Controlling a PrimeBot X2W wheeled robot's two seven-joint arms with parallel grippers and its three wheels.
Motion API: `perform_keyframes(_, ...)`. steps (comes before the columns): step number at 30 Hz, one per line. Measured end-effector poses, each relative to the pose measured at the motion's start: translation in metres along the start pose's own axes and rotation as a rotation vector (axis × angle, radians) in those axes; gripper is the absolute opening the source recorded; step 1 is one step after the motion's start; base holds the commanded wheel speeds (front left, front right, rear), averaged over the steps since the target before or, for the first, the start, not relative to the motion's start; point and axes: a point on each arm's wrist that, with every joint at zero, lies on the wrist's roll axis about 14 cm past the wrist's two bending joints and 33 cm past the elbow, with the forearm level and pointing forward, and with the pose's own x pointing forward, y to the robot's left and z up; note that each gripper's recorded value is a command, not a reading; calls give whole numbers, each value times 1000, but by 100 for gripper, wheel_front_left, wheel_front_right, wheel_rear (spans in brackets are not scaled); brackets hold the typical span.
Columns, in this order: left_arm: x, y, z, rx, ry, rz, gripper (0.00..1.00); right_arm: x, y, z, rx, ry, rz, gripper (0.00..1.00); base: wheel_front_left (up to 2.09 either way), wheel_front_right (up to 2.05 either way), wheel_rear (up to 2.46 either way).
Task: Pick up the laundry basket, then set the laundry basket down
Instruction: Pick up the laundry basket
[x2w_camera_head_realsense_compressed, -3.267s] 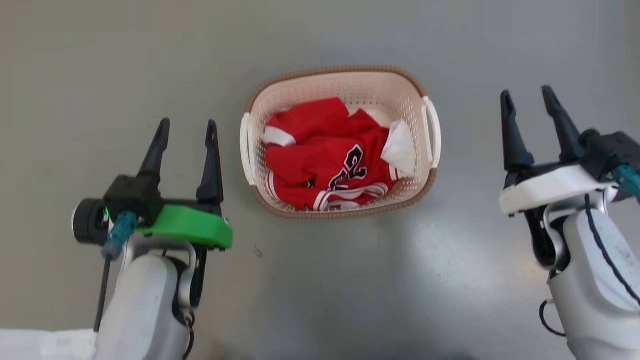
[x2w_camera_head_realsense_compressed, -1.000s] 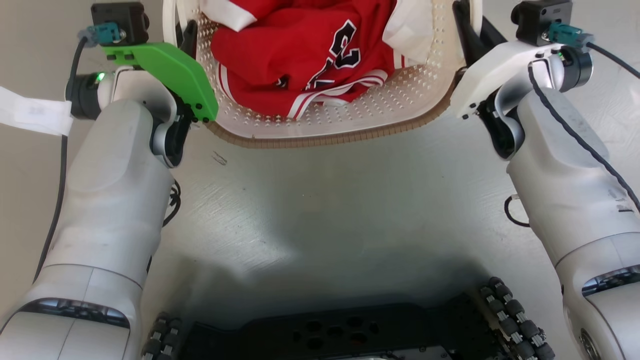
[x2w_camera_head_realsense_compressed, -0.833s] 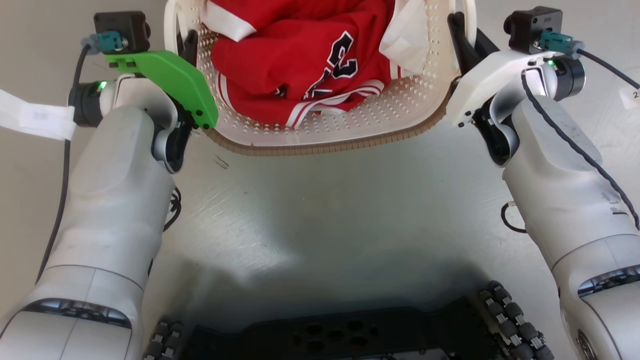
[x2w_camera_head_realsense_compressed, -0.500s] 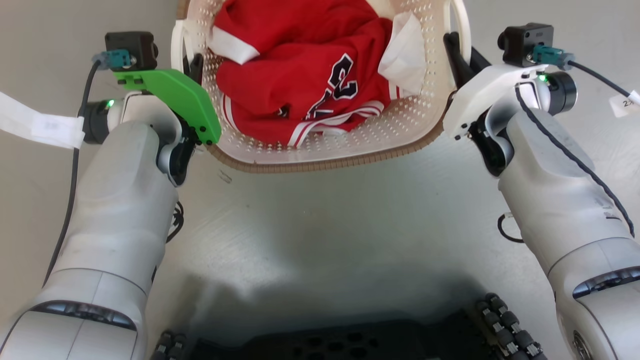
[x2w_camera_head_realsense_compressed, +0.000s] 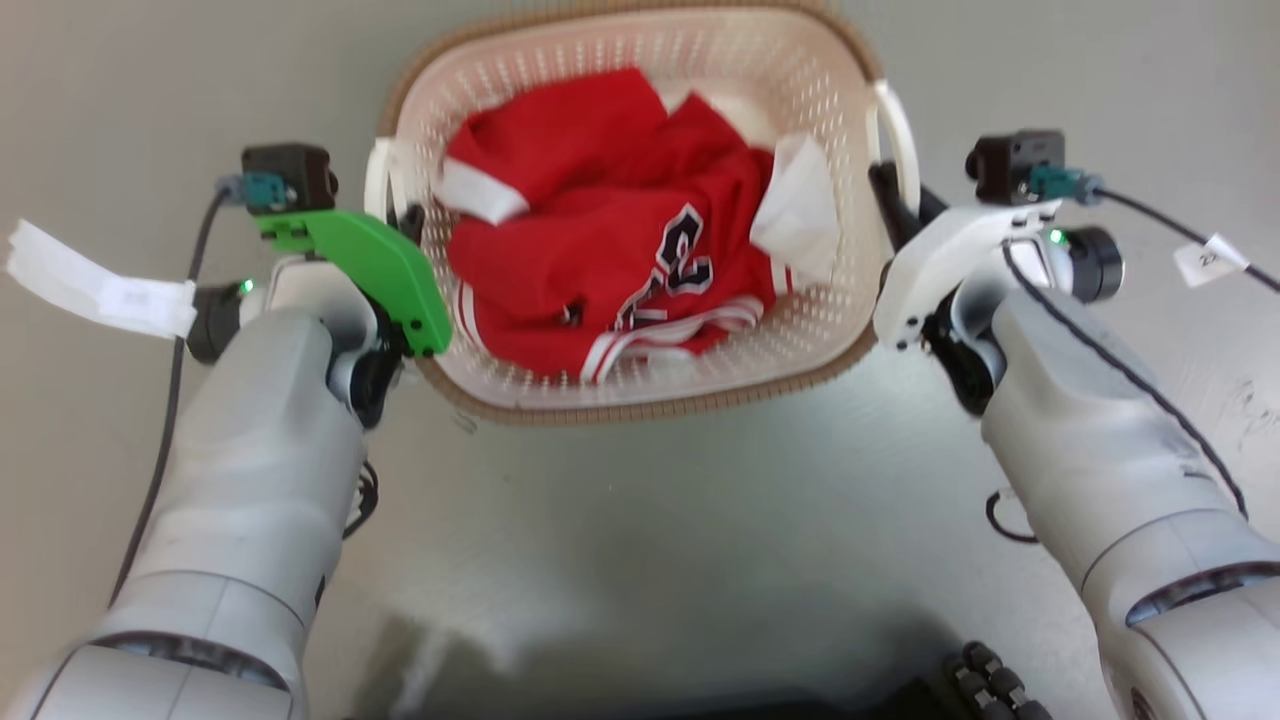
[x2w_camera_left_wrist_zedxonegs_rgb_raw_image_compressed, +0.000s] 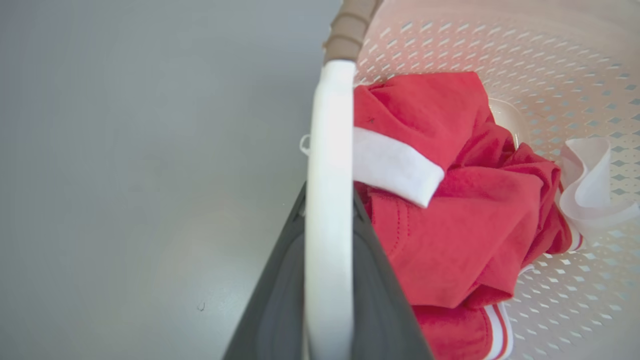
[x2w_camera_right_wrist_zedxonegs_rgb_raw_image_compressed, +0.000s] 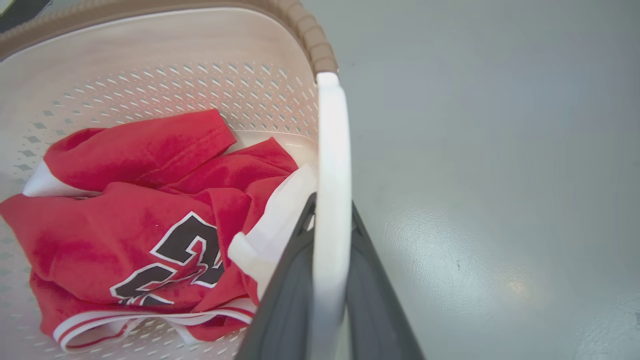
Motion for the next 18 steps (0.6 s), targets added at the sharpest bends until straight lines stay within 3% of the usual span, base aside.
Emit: perform_keyframes(18,-63,-27,-3,-3,54,-7,0,-64,16,11,8,23,-10,0,0,0,0)
